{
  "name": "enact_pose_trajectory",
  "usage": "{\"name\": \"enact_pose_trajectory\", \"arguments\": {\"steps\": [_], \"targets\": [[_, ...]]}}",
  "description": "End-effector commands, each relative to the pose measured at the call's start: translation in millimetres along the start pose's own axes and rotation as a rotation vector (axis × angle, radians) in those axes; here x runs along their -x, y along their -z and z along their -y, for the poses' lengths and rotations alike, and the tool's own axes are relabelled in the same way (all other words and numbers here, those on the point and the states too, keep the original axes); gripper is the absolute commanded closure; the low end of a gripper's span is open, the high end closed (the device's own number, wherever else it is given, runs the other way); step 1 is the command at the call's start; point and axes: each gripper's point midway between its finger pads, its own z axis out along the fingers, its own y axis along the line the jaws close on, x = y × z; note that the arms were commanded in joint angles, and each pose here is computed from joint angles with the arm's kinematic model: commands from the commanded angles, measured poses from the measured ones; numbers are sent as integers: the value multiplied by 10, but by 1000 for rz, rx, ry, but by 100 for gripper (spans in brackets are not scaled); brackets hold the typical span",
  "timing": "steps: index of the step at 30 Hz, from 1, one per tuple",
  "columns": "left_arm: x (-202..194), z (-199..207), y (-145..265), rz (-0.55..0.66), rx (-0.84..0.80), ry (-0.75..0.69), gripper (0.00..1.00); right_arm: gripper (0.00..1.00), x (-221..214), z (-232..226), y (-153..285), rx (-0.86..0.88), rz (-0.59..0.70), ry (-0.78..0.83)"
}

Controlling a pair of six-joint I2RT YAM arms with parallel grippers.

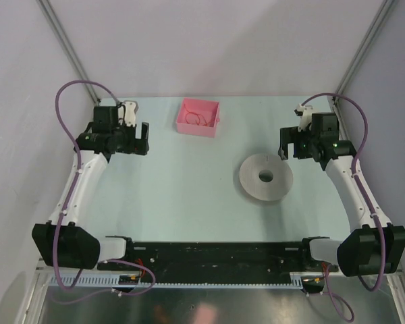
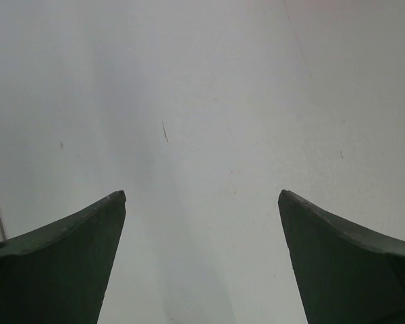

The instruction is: Wrap the cables

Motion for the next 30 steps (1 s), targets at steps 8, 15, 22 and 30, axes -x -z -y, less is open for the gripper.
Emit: {"name": "enact_pose_trajectory", "arguments": {"steps": [8,15,22,30], "targets": [[1161,224,39,218,-62,-484,1,1,238,-210,236,158,97,69],[1728,717,-117,351,-198,-809,1,1,199,-205,230,184,82,59],[2031,1233,-491,519,-399,-1073,0,1,169,-225,175,213,63,53],[1821,1534,-1151,576,-523,-1409,4,1,118,-226,114,221,35,49]]}}
